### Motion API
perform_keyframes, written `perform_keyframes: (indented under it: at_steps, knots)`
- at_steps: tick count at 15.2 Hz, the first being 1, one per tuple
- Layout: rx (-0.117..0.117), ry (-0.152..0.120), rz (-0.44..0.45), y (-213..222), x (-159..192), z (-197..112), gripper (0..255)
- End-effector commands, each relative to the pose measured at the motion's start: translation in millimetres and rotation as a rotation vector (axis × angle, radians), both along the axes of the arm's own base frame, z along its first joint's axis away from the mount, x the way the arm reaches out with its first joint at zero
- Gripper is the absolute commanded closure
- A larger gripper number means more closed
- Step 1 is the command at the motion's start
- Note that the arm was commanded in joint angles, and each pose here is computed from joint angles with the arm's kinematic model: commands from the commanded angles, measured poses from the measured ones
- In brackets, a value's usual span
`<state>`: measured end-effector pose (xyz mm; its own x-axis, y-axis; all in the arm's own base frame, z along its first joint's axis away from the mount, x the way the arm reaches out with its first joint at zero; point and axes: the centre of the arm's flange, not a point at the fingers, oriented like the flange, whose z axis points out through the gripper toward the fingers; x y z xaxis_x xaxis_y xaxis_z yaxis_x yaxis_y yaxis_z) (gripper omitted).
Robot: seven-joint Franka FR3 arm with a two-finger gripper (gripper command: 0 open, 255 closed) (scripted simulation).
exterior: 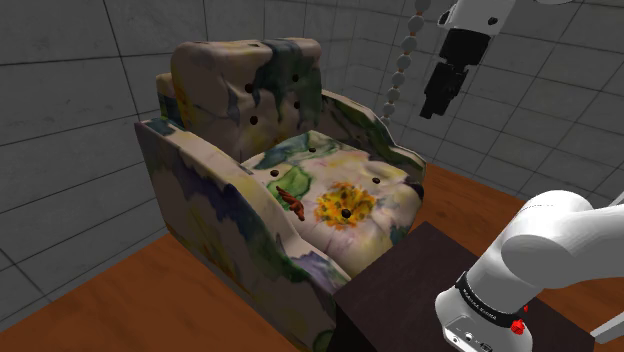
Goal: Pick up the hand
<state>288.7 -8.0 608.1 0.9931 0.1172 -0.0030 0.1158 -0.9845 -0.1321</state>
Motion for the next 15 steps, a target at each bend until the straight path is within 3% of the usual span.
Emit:
perform_keyframes:
  at_steps: [1, 15]
  knots:
    - [0.000, 0.000, 0.000, 0, 0, 0, 0]
    - [-0.318, -0.117, -0.291, 191, 45, -103, 0]
